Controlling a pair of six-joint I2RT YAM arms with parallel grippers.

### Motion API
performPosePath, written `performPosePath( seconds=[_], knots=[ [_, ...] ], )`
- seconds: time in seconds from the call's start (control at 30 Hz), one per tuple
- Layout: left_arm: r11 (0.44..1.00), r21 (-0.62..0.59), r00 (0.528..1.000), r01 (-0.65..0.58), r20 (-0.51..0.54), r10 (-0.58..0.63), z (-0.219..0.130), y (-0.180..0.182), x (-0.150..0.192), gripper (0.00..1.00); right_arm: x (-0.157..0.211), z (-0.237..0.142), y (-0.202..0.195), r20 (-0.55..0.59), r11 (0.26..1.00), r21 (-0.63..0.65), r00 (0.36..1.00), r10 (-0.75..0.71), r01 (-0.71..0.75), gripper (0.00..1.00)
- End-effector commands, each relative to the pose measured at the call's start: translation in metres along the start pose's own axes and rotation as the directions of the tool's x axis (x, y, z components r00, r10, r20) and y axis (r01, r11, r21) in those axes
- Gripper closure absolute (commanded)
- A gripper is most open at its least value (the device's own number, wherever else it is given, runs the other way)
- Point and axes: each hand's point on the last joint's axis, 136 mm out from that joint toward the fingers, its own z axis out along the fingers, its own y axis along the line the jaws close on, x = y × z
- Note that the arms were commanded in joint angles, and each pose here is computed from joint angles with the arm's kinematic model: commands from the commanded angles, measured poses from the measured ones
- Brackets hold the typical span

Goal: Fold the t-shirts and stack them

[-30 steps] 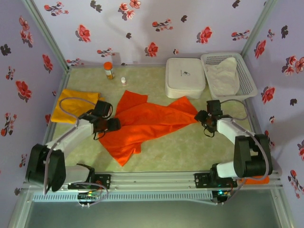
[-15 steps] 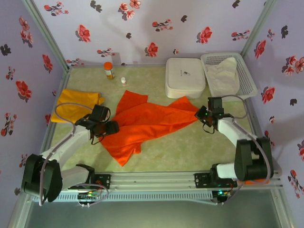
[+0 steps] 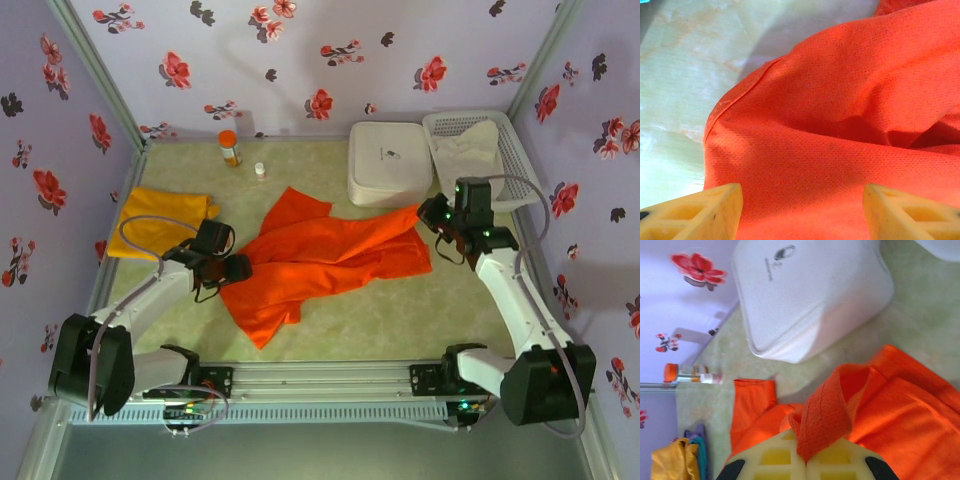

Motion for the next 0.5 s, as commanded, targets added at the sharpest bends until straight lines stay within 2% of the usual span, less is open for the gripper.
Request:
performPosePath(
  seconds=[0.0,0.23,0.3,0.33,0.37,0.43,0.47],
  knots=[
    [1.0,-0.004,1.0,0.003,-0.019,-0.003,0.004,0.003,0.007,0.35,-0.02,0.013,0.022,0.027,1.0,-0.015,1.0,0.005,-0.005,0.97],
    [1.0,-0.014,0.999,0.016,-0.038,-0.017,0.005,0.007,0.017,0.35,-0.048,0.08,0.036,-0.019,0.998,0.045,0.999,-0.049,0.05,0.94],
    [0.999,-0.018,0.998,0.026,-0.048,-0.027,0.004,0.009,0.023,0.35,-0.052,0.097,0.03,-0.046,0.992,0.102,0.996,-0.074,0.078,0.88],
    [0.999,-0.018,0.998,0.03,-0.051,-0.031,0.004,0.01,0.027,0.35,-0.052,0.104,0.027,-0.071,0.987,0.128,0.993,-0.09,0.099,0.76],
    [0.999,-0.017,0.998,0.035,-0.052,-0.035,0.004,0.012,0.03,0.34,-0.051,0.108,0.023,-0.095,0.983,0.145,0.99,-0.101,0.114,0.58],
    [0.999,-0.022,0.997,0.049,-0.058,-0.05,0.004,0.016,0.037,0.32,-0.046,0.113,0.016,-0.124,0.977,0.166,0.986,-0.113,0.133,0.29],
    [0.998,-0.017,0.996,0.058,-0.063,-0.059,0.003,0.016,0.041,0.32,-0.042,0.111,0.013,-0.131,0.975,0.171,0.984,-0.118,0.139,0.2]
  ],
)
